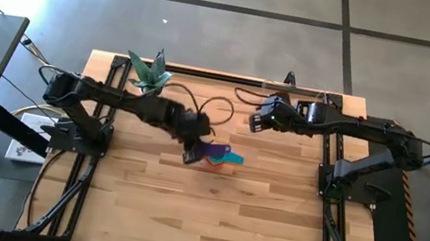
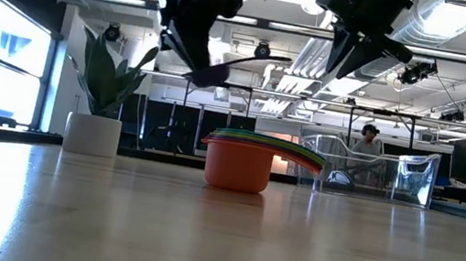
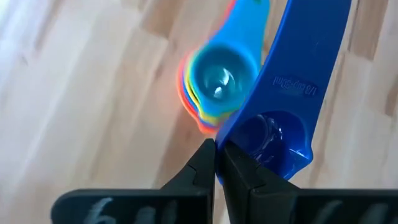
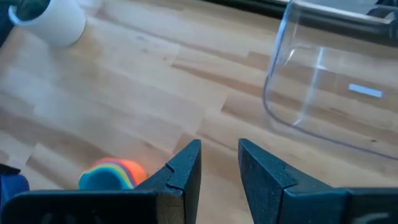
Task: Nest measuring cups in basket
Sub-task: Stack the violet measuring cup on top of the light blue measuring cup
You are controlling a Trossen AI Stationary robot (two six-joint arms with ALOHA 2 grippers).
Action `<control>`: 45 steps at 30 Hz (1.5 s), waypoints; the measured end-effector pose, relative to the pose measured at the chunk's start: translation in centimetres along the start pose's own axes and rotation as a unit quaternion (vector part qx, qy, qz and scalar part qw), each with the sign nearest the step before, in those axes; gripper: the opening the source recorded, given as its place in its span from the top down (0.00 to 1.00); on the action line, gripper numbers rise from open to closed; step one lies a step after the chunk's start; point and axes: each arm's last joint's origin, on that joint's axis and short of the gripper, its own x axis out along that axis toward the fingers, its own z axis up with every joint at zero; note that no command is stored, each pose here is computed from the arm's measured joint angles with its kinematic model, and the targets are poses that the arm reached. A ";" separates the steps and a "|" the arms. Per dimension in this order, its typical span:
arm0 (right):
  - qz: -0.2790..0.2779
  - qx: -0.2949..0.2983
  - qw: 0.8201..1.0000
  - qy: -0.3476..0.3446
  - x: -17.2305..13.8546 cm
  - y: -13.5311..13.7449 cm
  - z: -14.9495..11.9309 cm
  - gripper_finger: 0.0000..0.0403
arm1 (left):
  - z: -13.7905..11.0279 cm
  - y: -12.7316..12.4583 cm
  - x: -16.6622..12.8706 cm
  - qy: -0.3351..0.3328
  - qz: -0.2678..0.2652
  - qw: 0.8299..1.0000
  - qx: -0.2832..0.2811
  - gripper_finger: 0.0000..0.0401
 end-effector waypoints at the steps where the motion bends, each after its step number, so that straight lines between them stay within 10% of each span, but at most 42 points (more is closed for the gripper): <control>1: -0.002 0.005 1.000 -0.002 0.1 -0.2 0.2 0.76 | 0.3 0.4 0.0 -0.009 -0.001 1.000 0.003 0.99; 12: -0.010 0.012 0.999 -0.039 0.9 -1.3 2.6 0.76 | 3.2 1.6 -0.1 -0.129 -0.035 0.990 0.047 0.99; 32: -0.022 0.050 0.997 -0.048 1.3 -2.3 3.6 0.76 | 4.2 3.3 -1.0 -0.085 -0.066 0.994 0.000 0.99; 45: -0.025 0.053 0.997 -0.045 1.3 -2.3 3.5 0.76 | 3.6 1.9 4.0 -0.019 -0.076 0.997 0.013 0.99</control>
